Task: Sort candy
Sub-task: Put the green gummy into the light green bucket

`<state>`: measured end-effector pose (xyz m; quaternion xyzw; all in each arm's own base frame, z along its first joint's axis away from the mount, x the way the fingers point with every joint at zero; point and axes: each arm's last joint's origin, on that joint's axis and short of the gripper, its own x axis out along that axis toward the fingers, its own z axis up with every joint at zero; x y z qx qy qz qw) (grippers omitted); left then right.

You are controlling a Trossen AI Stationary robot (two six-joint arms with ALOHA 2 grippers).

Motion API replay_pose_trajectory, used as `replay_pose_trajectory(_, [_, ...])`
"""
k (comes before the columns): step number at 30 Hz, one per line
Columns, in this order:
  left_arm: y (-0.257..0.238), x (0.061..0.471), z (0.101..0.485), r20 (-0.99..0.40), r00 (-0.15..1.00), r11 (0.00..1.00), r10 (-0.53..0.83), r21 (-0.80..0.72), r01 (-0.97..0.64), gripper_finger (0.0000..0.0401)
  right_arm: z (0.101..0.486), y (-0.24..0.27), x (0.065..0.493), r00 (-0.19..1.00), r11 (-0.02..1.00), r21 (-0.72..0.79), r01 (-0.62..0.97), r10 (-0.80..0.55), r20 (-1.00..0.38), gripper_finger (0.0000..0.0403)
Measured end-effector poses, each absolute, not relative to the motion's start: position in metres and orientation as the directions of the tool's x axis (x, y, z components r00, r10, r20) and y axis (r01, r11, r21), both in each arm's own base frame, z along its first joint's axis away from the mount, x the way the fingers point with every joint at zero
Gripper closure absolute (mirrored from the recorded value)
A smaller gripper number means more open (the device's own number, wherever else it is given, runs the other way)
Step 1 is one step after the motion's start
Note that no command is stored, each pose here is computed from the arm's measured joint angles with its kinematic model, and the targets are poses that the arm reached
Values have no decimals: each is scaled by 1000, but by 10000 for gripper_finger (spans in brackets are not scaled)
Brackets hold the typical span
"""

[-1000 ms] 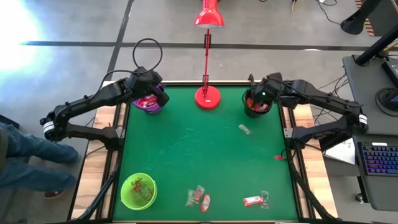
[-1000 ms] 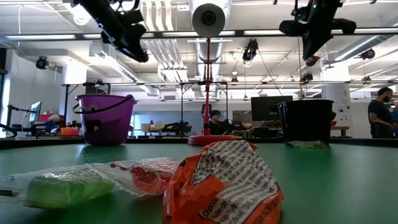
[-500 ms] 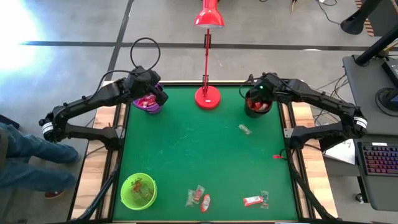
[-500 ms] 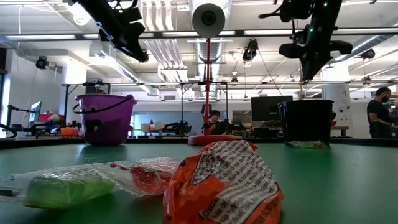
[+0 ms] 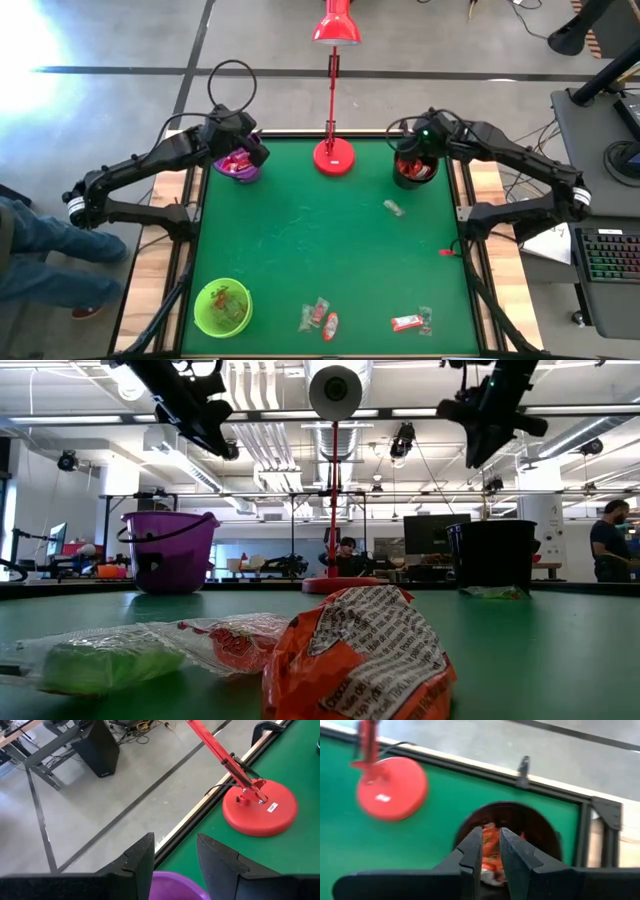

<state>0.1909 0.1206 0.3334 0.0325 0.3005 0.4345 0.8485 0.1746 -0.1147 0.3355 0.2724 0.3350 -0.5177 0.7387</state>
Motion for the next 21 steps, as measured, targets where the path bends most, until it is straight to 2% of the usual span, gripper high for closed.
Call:
replay_pose_trajectory(3, [119,188,338,-484,440,622,756,322,-714,268,340,-108,179,271,353,64,933,-576,-771,344])
replay_pose_trajectory(9, [116,181,373,-432,442,591,786,316,-742,262,340,-109,180,268,391,23,920,-585,-766,344])
replay_pose_trajectory(15, [117,176,392,-361,360,488,860,381,-785,262,336,-114,184,187,342,-60,938,-642,-743,344])
replay_pose_trajectory(21, [120,171,387,-372,265,421,889,443,-792,262,330,-117,191,190,432,-124,893,-614,-766,344])
